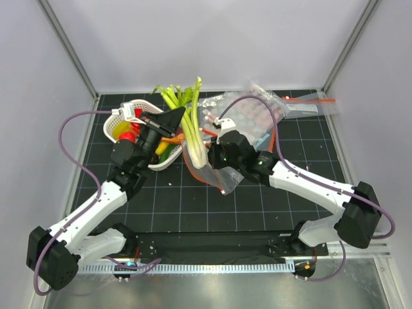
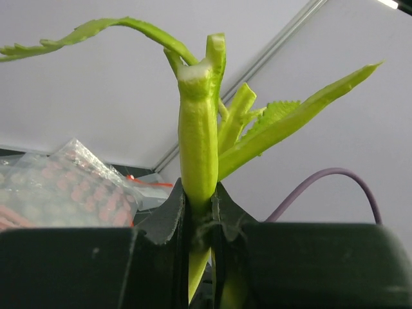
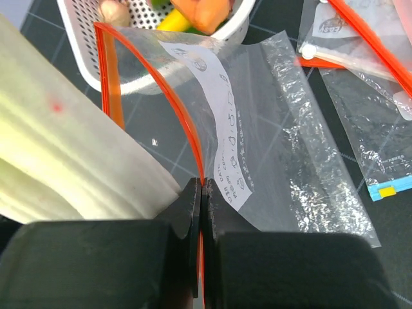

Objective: Place the food in the zip-top bag and seal the zipper
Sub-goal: Place the fake vegetable in the zipper food storage bag.

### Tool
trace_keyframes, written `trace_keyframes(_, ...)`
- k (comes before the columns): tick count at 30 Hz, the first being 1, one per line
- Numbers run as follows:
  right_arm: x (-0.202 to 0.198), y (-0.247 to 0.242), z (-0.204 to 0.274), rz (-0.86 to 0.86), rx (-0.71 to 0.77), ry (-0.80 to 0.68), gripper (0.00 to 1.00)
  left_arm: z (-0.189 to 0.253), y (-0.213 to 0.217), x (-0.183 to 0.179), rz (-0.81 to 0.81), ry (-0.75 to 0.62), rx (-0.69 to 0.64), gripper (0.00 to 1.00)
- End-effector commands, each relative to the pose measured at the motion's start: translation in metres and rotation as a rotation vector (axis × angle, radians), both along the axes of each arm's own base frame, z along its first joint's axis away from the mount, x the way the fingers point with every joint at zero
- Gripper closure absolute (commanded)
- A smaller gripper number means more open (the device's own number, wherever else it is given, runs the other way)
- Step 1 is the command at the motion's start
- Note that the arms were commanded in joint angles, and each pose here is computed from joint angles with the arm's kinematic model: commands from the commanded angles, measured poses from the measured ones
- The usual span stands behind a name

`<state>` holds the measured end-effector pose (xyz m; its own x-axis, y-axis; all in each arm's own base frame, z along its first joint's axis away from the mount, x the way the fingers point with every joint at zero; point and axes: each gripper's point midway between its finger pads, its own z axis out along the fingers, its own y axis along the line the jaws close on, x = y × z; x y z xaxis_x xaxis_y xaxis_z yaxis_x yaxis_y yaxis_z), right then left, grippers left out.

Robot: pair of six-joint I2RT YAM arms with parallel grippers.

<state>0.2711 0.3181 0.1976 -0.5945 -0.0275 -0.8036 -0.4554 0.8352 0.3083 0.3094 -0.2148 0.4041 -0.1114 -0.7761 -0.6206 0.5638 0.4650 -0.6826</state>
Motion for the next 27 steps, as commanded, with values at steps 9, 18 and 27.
trace_keyframes(9, 0.002, -0.013, 0.056, -0.012, 0.211, -0.077, 0.99, -0.008, -0.005, -0.008, 0.006, -0.162, 0.074, 1.00)
trace_keyframes(18, 0.007, -0.030, 0.064, -0.051, 0.243, -0.100, 0.99, -0.017, -0.027, -0.015, -0.036, -0.252, 0.194, 1.00)
trace_keyframes(27, 0.008, -0.055, 0.084, -0.151, 0.313, -0.187, 0.99, -0.018, -0.063, -0.066, -0.258, -0.472, 0.185, 1.00)
